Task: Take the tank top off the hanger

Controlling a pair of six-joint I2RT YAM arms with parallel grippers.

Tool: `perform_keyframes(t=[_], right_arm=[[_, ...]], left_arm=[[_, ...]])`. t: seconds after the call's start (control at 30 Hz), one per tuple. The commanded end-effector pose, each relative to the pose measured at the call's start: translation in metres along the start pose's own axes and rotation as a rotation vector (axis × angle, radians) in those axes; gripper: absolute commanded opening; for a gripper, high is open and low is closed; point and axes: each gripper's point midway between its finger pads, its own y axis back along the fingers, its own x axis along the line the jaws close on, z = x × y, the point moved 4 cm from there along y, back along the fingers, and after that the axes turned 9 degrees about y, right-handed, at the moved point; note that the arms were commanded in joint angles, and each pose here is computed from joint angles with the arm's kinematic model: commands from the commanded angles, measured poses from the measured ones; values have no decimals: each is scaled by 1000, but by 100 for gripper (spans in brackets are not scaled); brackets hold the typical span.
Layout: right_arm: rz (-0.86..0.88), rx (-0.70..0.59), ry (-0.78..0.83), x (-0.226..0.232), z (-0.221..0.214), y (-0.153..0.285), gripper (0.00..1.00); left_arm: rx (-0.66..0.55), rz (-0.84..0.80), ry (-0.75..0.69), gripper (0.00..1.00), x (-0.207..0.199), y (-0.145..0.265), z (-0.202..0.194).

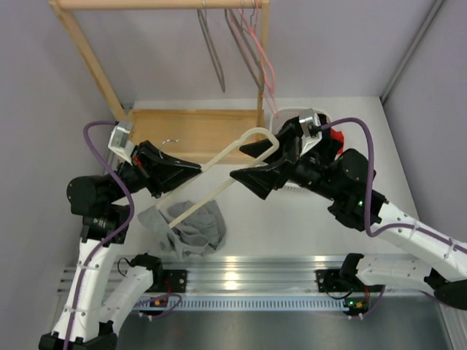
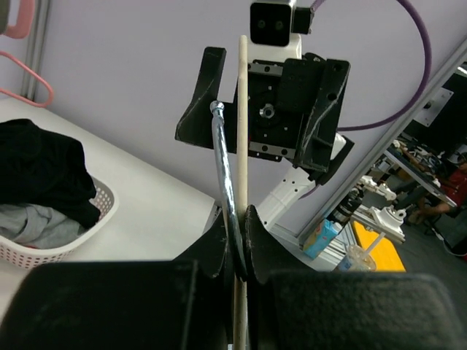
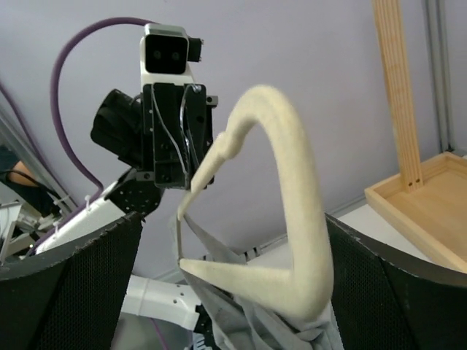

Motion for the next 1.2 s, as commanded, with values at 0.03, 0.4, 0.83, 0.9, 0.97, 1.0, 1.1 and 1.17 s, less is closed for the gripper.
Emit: perform_keyframes(t=[0.03, 0.4, 0.83, 0.9, 0.97, 1.0, 1.1, 1.17], right_arm=[[-20, 21, 57, -12, -22, 5, 99], [176, -27, 159, 24, -109, 2, 99], [265, -51, 150, 40, -176, -65, 58], [265, -30, 133, 39, -185, -68, 26], [292, 6, 123, 43, -190, -70, 0], [304, 60, 119, 43, -201, -69, 0], [388, 171, 99, 56, -224, -64, 0], [450, 225, 86, 69, -237, -58, 0]], left_arm=[[-58, 28, -57, 0, -11, -5, 20], [-298, -26, -36, 0, -36, -11, 62], [-522, -336, 19, 0, -60, 5, 74], [-513, -354, 13, 0, -61, 5, 73], [-523, -366, 2, 0, -64, 6, 74], [-533, -367, -6, 0, -66, 7, 75], [-598, -352, -77, 0, -68, 12, 79], [-644, -344, -154, 0, -66, 16, 77]])
